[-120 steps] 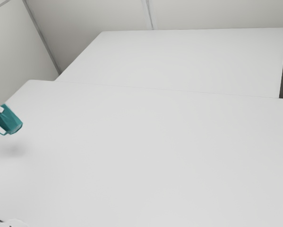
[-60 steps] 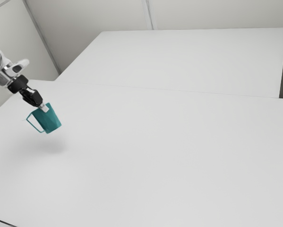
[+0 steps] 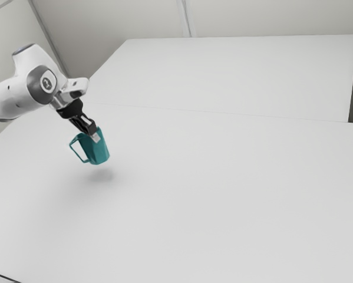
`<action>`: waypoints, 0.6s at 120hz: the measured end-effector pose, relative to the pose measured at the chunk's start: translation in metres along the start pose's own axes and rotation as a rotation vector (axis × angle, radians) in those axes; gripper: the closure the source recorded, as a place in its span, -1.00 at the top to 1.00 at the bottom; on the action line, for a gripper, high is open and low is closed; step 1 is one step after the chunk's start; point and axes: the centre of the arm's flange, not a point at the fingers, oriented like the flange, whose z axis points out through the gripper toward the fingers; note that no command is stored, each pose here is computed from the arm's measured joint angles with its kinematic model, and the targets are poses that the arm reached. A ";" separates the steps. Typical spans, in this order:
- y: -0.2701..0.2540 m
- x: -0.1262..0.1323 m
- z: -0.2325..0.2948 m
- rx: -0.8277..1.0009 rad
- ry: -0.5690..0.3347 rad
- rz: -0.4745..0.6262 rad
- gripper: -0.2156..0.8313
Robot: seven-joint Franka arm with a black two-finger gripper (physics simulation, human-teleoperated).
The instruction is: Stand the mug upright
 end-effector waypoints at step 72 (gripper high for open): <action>0.034 -0.037 0.068 0.204 0.022 -0.100 -0.91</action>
